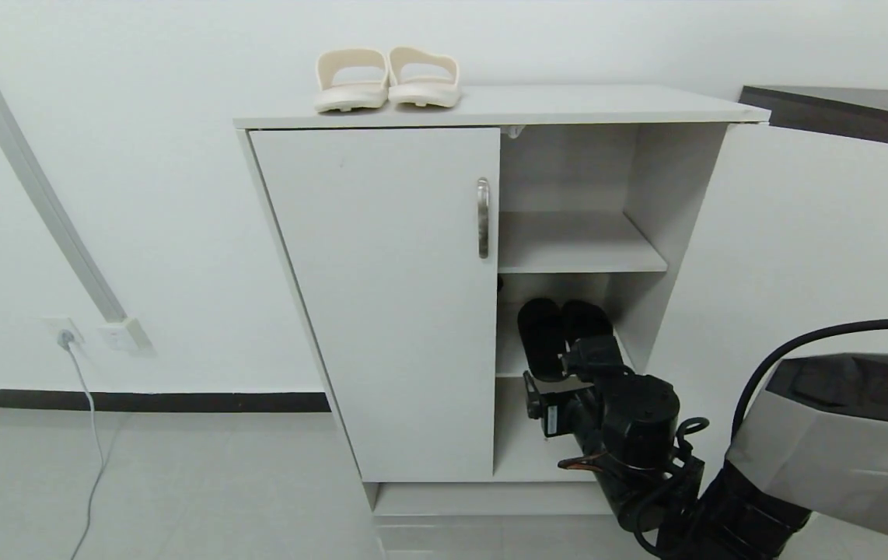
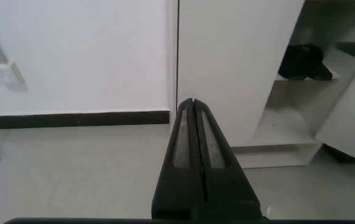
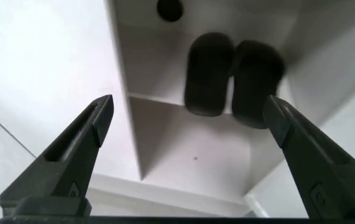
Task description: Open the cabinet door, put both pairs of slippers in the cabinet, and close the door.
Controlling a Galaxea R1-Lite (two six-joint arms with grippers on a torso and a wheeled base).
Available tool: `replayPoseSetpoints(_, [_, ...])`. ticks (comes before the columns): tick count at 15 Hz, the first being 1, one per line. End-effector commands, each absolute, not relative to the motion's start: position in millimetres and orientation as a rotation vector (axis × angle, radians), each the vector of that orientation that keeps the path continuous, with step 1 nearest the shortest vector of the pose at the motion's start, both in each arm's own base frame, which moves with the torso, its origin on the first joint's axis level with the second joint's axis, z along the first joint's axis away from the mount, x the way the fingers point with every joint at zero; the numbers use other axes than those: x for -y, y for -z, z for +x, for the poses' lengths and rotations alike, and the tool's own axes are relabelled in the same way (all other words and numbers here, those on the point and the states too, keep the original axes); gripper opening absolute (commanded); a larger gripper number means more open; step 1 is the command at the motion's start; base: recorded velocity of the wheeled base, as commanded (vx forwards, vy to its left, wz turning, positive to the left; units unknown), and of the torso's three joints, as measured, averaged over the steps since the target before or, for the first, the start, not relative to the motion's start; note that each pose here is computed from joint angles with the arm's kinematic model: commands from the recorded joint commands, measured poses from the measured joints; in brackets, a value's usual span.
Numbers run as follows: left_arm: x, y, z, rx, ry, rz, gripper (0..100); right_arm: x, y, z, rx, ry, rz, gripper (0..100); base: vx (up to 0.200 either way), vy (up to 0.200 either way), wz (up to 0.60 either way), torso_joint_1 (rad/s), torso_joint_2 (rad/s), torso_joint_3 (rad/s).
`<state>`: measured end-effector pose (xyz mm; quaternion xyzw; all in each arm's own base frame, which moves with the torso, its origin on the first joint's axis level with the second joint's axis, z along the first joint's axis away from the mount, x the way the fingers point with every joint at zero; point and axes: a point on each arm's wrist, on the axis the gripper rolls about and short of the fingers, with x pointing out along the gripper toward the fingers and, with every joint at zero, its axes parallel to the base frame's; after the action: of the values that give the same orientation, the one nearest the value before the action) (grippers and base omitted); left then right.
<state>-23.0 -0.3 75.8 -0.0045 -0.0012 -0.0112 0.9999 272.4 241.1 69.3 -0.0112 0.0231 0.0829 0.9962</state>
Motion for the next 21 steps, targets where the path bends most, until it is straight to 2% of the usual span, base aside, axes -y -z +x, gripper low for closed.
replayPoseSetpoints(1, [0.3, -76.1, -22.9, 0.003, 0.021, -0.009, 0, -242.1, -67.9, 271.7, -0.048, -0.170, -0.024, 100, 0.000, 0.200, 0.00, 0.007, 0.00, 0.002])
replayPoseSetpoints(10, [0.3, -75.6, -22.8, 0.001, 0.021, -0.009, 0, -242.0, -67.8, 269.9, -0.042, -0.175, -0.019, 100, 0.000, 0.200, 0.00, 0.002, 0.00, 0.003])
replayPoseSetpoints(21, [0.3, -76.1, -22.9, 0.003, 0.021, -0.009, 0, -238.7, -64.3, 270.5, -0.004, -0.194, -0.064, 100, 0.000, 0.000, 0.00, 0.000, 0.00, 0.000])
